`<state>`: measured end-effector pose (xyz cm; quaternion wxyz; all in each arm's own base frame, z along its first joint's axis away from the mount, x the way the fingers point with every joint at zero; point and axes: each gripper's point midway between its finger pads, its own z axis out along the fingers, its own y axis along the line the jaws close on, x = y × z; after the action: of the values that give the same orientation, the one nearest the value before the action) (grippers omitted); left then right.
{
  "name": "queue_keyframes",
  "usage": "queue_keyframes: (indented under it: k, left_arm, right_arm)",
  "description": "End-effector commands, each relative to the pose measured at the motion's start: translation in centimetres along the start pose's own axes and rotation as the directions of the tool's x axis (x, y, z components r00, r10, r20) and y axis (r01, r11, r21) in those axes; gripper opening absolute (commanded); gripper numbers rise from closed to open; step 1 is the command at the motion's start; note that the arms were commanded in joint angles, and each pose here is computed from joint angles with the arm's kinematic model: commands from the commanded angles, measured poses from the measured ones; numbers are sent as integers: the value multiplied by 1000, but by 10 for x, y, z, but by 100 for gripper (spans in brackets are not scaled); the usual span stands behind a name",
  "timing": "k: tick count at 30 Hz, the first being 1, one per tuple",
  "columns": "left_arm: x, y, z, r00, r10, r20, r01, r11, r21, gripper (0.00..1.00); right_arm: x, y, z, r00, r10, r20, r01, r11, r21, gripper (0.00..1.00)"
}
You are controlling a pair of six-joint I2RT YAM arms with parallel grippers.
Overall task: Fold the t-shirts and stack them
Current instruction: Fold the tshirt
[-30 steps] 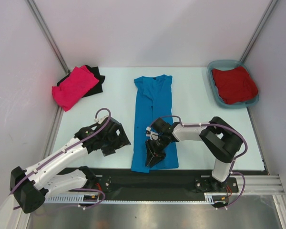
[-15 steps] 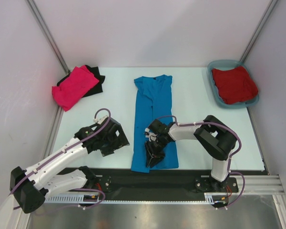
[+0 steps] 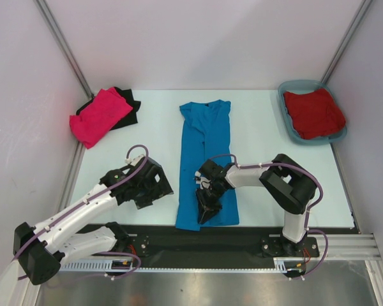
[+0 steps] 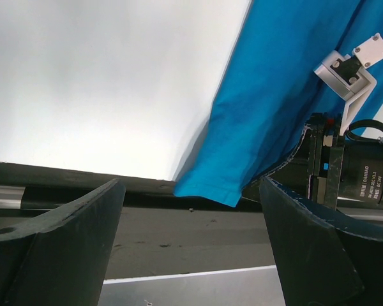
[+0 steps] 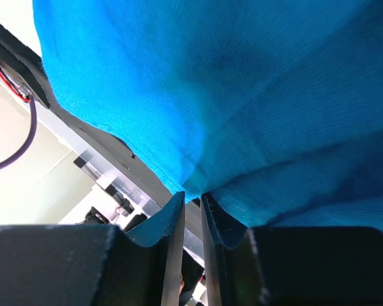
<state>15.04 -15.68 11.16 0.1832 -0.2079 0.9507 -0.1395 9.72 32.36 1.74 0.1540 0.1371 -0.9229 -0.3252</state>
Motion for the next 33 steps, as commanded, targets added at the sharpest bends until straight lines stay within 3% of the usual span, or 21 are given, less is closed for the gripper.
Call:
queue_keyframes:
  k: [1, 7, 11, 18, 22, 33]
  left_arm:
    - [-12, -12, -9, 999, -9, 39, 8, 999, 34, 93]
    - [-11, -14, -7, 999, -12, 31, 11, 999, 38, 93]
    - [-12, -15, -7, 999, -12, 32, 10, 999, 36, 93]
    - [-12, -16, -6, 999, -13, 30, 12, 999, 36, 93]
    - [-11, -17, -6, 1000, -13, 26, 12, 999, 38, 93]
    - [-12, -17, -7, 999, -15, 29, 14, 999, 42, 93]
  right_arm:
    - [-22, -21, 7, 996, -42, 75, 35, 995, 96, 21]
    - [-24, -20, 12, 997, -43, 58, 38, 996, 83, 17]
    - [-25, -19, 13, 998, -44, 54, 39, 996, 83, 34]
    - [-27, -17, 12, 997, -49, 61, 42, 994, 101, 40]
    - [-27, -20, 19, 998, -35, 43, 29, 990, 137, 36]
    - [-30, -21, 26, 998, -58, 29, 51, 977, 209, 13]
